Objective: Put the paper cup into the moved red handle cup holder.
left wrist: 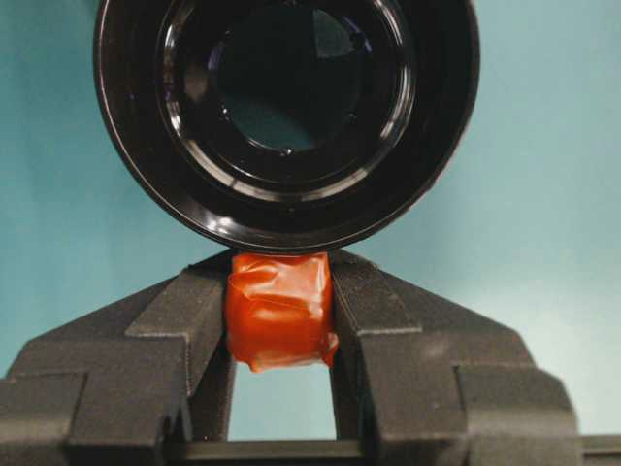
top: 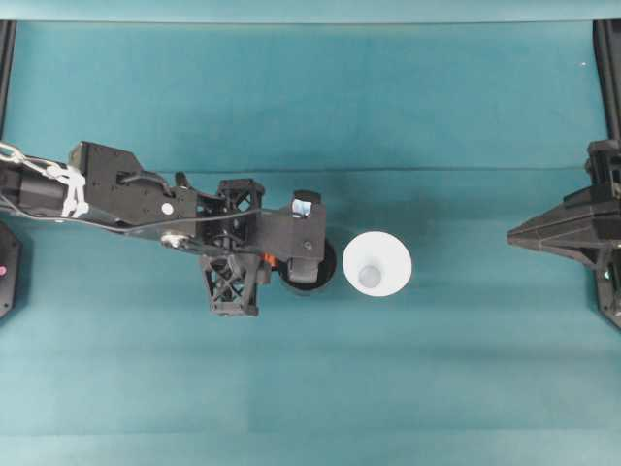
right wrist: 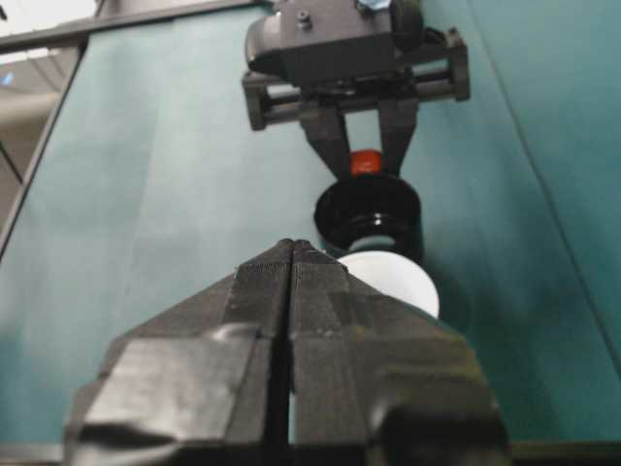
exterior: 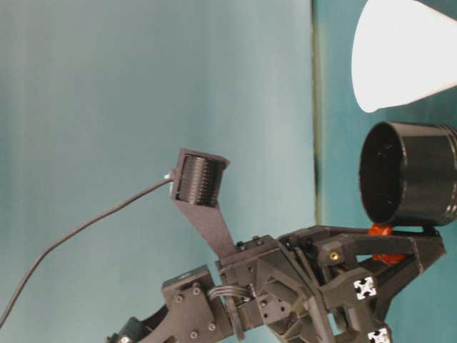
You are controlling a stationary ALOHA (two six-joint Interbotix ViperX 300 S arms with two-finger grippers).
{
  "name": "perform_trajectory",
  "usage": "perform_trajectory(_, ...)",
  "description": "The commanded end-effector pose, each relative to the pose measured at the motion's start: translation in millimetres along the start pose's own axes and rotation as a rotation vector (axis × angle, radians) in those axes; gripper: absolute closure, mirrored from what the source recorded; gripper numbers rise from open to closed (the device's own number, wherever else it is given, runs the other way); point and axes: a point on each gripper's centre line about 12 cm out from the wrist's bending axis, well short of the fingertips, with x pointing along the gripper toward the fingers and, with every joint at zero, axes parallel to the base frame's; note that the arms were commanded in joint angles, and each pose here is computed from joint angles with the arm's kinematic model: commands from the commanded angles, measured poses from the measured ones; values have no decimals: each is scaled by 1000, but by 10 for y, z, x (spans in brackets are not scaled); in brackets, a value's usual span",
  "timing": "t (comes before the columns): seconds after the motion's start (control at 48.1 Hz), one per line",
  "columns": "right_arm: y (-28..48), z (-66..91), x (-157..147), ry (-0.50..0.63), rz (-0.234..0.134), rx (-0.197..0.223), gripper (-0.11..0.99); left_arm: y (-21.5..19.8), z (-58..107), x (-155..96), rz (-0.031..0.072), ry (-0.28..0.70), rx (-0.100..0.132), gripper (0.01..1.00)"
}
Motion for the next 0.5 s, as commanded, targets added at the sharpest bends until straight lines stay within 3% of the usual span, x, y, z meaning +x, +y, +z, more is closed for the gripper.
perform_trajectory(0.0, 12, 81, -1, -20, 2, 5, 986, -7, 46, -34, 1, -18, 6, 715)
perform_trajectory(0.478, 12, 83, -1, -21, 2, 5, 986, -1, 58, 1, 4, -52, 6, 715)
